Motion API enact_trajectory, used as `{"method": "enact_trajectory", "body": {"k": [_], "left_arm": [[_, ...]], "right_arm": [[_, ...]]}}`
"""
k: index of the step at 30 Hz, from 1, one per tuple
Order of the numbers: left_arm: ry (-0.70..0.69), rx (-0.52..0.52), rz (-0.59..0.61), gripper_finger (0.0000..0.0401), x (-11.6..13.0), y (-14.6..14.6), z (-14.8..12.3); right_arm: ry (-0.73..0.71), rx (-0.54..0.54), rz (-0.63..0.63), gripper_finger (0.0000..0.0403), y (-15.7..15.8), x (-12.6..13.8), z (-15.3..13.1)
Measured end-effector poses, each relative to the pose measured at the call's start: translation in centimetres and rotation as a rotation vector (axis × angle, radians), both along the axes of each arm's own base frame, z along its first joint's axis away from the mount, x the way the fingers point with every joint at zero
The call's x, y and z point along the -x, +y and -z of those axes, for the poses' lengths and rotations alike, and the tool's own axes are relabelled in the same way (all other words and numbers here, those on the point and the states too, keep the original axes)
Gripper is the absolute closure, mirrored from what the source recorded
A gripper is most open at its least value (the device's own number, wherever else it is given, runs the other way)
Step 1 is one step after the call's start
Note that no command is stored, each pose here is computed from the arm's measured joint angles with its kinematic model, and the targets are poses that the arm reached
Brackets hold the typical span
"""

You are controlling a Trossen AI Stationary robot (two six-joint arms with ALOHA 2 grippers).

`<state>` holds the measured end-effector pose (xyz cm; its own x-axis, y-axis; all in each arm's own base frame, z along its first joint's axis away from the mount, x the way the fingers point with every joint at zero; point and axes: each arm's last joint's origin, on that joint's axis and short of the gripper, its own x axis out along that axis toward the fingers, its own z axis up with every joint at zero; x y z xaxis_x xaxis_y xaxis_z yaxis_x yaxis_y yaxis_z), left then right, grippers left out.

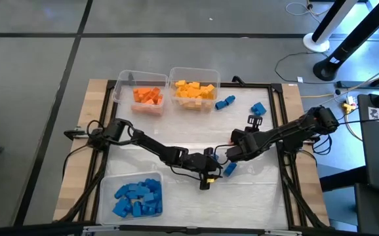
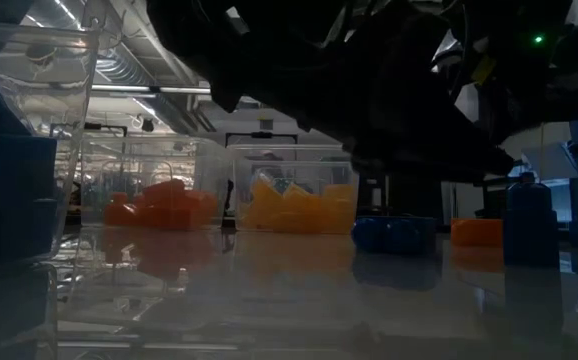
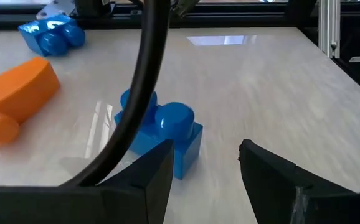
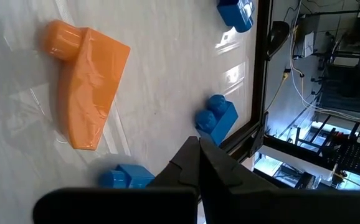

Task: Sort blocks
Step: Put the blue game piece into the bottom transparent bin

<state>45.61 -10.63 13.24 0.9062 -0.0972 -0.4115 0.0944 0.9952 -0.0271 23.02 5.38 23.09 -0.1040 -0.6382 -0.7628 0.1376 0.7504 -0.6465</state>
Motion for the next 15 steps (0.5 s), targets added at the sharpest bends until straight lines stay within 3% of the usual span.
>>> {"method": "enact_trajectory", "body": {"k": [8, 15], "left_arm": [[-0.024, -0.004, 0.002, 0.0232, -0.10, 0.03, -0.21], [-0.054, -0.081, 0.037, 0.0232, -0.18, 0.03, -0.41]], "right_arm": [[-0.001, -0.008, 0.004, 0.0400, 0.02, -0.01, 0.02], [-0.006, -0.009, 0.005, 0.0400, 0.03, -0.05, 0.03]]}}
